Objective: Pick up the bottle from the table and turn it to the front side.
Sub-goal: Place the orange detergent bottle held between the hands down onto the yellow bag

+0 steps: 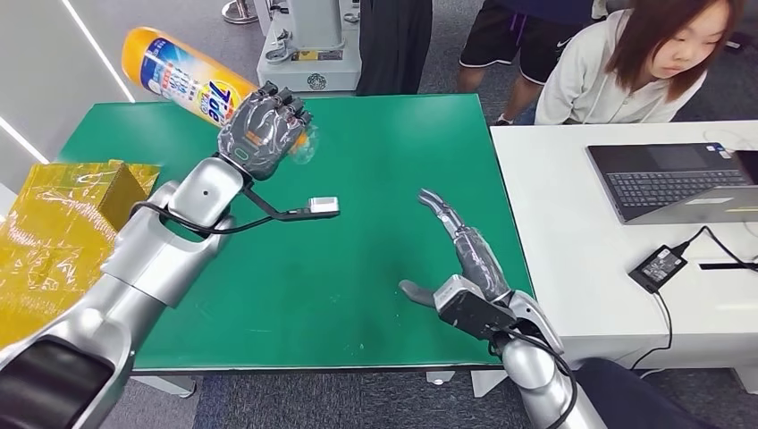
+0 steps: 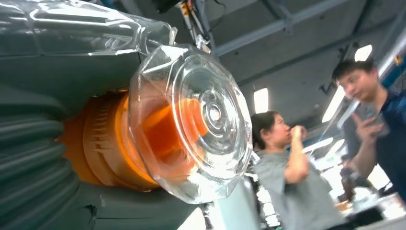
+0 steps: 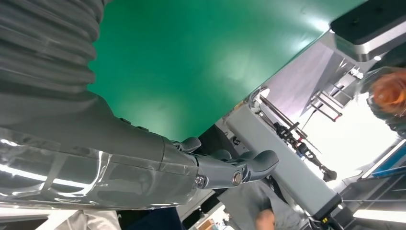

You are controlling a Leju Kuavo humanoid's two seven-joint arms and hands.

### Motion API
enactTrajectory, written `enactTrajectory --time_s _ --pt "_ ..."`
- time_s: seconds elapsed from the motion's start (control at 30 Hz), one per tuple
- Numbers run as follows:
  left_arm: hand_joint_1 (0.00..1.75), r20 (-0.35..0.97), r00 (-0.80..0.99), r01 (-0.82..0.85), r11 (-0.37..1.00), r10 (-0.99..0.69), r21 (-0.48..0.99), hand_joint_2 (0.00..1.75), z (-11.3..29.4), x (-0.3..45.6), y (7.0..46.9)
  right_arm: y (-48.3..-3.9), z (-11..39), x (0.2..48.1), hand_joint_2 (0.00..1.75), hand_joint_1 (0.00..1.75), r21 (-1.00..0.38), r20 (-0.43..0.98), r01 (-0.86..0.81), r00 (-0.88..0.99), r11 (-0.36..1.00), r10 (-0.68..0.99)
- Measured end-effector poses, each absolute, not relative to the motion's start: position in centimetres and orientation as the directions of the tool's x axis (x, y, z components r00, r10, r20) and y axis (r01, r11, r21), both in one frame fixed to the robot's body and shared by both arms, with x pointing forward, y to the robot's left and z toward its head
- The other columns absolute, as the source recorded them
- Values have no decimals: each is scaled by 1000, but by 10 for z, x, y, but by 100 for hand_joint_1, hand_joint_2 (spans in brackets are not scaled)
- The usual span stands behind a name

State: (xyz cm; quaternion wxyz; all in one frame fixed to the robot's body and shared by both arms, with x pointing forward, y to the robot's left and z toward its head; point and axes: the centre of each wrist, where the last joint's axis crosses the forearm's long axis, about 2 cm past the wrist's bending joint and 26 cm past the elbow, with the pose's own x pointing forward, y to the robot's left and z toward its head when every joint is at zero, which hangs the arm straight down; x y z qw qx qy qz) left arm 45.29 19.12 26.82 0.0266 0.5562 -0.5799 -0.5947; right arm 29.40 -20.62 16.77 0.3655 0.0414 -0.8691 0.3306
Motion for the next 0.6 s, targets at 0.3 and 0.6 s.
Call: enactTrajectory --time_s 0.3,0.6 --pt "175 -737 -247 -535 -545 -629 645 175 268 467 304 -214 153 280 175 0 -534 668 -306 -724 788 172" --pt "175 -727 -208 -404 -620 -654 673 175 234 443 384 -222 147 267 175 0 -532 667 -293 -722 794 181"
